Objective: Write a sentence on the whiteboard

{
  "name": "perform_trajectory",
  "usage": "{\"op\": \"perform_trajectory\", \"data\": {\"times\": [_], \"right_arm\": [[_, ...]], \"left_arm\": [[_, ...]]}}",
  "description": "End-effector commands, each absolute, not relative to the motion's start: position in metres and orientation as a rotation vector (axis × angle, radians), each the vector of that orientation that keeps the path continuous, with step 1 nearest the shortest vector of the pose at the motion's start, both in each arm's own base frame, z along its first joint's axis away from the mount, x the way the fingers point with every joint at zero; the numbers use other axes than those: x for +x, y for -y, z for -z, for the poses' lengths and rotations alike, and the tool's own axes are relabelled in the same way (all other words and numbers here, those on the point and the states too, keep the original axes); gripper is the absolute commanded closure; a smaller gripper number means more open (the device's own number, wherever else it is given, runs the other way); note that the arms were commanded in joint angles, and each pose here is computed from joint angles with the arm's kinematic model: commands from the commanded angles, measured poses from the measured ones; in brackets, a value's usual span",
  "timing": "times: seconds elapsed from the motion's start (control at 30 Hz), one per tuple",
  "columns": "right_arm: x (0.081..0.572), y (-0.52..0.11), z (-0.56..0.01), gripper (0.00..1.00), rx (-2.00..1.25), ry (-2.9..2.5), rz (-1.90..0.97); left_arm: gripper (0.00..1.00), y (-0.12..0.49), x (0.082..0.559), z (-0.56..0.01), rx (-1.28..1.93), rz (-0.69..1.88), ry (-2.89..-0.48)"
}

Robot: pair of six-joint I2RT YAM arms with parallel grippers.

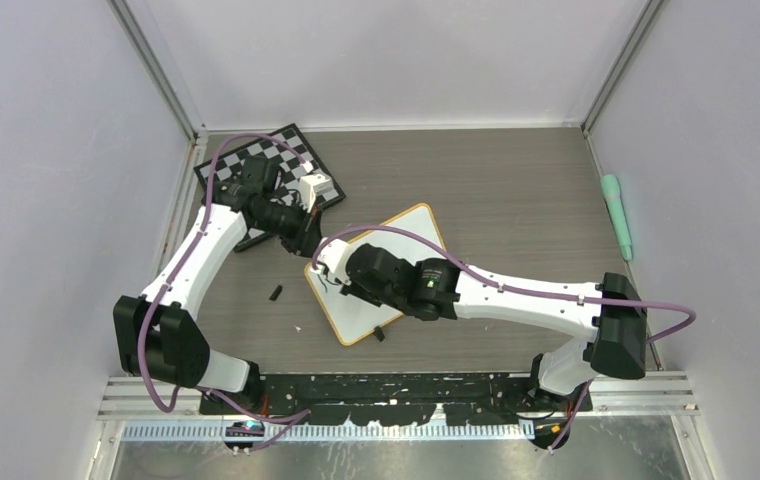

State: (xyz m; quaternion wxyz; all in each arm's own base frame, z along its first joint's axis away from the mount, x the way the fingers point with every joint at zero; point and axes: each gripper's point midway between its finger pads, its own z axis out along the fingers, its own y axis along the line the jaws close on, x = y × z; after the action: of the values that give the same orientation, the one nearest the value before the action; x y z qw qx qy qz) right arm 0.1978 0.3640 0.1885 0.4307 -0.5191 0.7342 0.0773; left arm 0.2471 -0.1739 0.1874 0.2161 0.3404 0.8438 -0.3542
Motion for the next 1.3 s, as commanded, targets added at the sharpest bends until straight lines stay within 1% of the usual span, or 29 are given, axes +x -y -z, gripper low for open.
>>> {"op": "perform_trajectory", "data": {"times": [0.0, 0.2, 0.43, 0.7, 0.9, 1.03, 1.27], "right_arm": [[0.206, -0.350, -0.195, 1.00, -1.256, -1.831, -0.136], [0.200, -0.348, -0.187, 1.00, -1.278, -1.866, -0.154], [0.186, -0.359, -0.187, 1.00, -1.314, -1.877, -0.249], [0.184, -0.374, -0.200, 1.00, -1.311, -1.845, -0.313], [0.181, -0.367, -0.227, 1.00, -1.266, -1.806, -0.373], [0.187, -0.357, -0.232, 1.00, -1.237, -1.799, -0.343], [0.200, -0.354, -0.221, 1.00, -1.221, -1.825, -0.281]], "left_arm": [[1.00, 0.174, 0.252, -0.192, 0.938, 0.951, -2.310], [1.00, 0.174, 0.251, -0.193, 0.937, 0.951, -2.309], [1.00, 0.174, 0.251, -0.192, 0.937, 0.949, -2.308], [1.00, 0.173, 0.251, -0.192, 0.939, 0.945, -2.308], [1.00, 0.173, 0.251, -0.192, 0.941, 0.948, -2.306], [1.00, 0.174, 0.251, -0.193, 0.942, 0.954, -2.305], [1.00, 0.174, 0.251, -0.193, 0.942, 0.956, -2.304]]}}
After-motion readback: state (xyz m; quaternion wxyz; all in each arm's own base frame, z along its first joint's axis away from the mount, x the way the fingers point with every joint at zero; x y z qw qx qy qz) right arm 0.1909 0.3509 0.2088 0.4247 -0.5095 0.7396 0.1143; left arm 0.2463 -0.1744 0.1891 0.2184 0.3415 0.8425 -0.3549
